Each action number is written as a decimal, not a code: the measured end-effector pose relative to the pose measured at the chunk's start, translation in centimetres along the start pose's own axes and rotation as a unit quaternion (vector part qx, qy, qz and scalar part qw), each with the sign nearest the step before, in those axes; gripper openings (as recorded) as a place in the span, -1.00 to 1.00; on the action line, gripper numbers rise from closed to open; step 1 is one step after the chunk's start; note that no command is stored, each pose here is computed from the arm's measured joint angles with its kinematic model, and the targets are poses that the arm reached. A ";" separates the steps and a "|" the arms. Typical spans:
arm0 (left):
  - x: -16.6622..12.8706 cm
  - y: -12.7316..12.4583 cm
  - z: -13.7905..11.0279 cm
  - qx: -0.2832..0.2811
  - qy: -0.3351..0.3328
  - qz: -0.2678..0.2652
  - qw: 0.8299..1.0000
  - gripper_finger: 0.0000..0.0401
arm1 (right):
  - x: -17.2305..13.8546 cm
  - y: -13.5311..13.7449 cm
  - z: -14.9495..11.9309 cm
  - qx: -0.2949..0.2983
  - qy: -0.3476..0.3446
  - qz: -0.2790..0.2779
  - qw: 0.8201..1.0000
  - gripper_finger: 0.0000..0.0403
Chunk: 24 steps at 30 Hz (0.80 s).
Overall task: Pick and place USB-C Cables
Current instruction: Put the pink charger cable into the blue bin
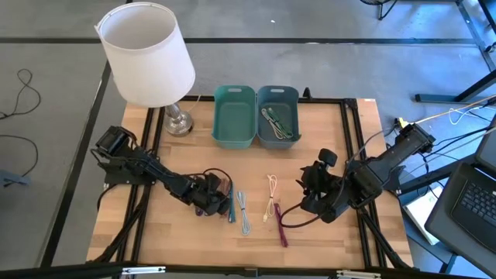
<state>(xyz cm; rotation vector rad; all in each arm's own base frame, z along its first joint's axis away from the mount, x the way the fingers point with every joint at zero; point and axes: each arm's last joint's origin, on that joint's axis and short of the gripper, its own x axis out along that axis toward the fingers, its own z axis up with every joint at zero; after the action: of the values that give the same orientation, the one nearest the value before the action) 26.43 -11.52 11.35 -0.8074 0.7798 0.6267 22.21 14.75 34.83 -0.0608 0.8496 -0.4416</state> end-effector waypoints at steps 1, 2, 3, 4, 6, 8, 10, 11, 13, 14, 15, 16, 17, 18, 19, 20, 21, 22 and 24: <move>-0.1 0.0 -0.1 0.005 -0.002 0.001 1.000 -0.55 | 0.0 0.0 0.0 0.000 0.000 0.000 1.000 -0.08; -0.1 0.0 -0.1 0.008 -0.002 0.002 1.000 -0.67 | 0.0 0.0 0.0 0.000 0.000 0.000 1.000 -0.08; -0.1 0.0 -0.1 0.009 -0.003 0.000 1.000 -0.81 | 0.0 0.0 0.0 -0.001 0.000 -0.001 1.000 -0.08; -0.1 0.0 -0.2 0.011 -0.003 0.000 1.000 -0.89 | 0.0 0.0 0.0 0.000 0.000 -0.001 1.000 -0.08; -0.2 0.0 -0.4 0.015 -0.005 0.000 1.000 -0.93 | 0.0 0.0 0.0 -0.001 0.001 -0.001 1.000 -0.08; -0.6 -0.1 -0.5 0.025 -0.008 -0.005 1.000 -0.95 | 0.0 0.0 0.0 -0.001 0.001 -0.001 1.000 -0.08; -1.3 -0.2 -0.5 0.036 -0.002 -0.011 0.999 -0.96 | 0.0 0.0 0.0 -0.001 0.001 -0.001 1.000 -0.08; -1.8 -0.2 -0.6 0.044 0.000 -0.016 0.999 -0.96 | 0.0 0.0 0.0 -0.001 0.001 -0.001 1.000 -0.08; -3.3 -0.7 -0.2 0.053 -0.009 -0.047 0.997 -0.96 | 0.0 0.0 0.0 -0.001 0.001 -0.001 1.000 -0.08; -4.2 -1.1 0.1 0.055 -0.021 -0.064 0.996 -0.97 | 0.0 0.0 0.0 -0.001 0.001 -0.001 1.000 -0.08; -5.0 -1.3 0.4 0.057 -0.034 -0.081 0.995 -0.97 | 0.0 0.0 0.0 -0.002 0.001 -0.001 1.000 -0.08; -5.9 -1.5 0.6 0.061 -0.051 -0.093 0.992 -0.97 | 0.0 0.0 0.0 -0.001 0.001 -0.001 1.000 -0.08; -6.9 -1.7 0.8 0.068 -0.068 -0.107 0.990 -0.97 | 0.0 0.0 0.0 -0.002 0.001 -0.001 1.000 -0.08; -7.9 -1.9 0.9 0.075 -0.087 -0.126 0.985 -0.97 | 0.0 0.0 0.0 -0.002 0.001 -0.001 1.000 -0.08; -8.9 -2.2 1.1 0.081 -0.110 -0.146 0.980 -0.97 | 0.0 0.0 0.0 -0.002 0.001 -0.001 1.000 -0.08; -9.9 -2.6 1.3 0.093 -0.133 -0.167 0.972 -0.97 | 0.0 0.0 0.0 -0.002 0.001 -0.001 1.000 -0.08; -10.9 -3.0 1.4 0.106 -0.159 -0.190 0.963 -0.97 | 0.0 0.0 0.0 -0.002 0.001 -0.001 1.000 -0.08; -11.8 -3.5 1.4 0.126 -0.185 -0.211 0.952 -0.97 | 0.0 0.0 0.0 -0.001 0.001 -0.001 1.000 -0.08; -13.5 -4.4 1.4 0.172 -0.234 -0.251 0.923 -0.97 | 0.0 0.0 0.0 -0.001 0.001 -0.001 1.000 -0.08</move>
<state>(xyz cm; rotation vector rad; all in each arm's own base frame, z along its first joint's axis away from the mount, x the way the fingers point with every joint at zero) 22.62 -15.36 24.52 -0.4711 0.2119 0.1910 22.18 14.73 34.82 -0.0634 0.8527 -0.4431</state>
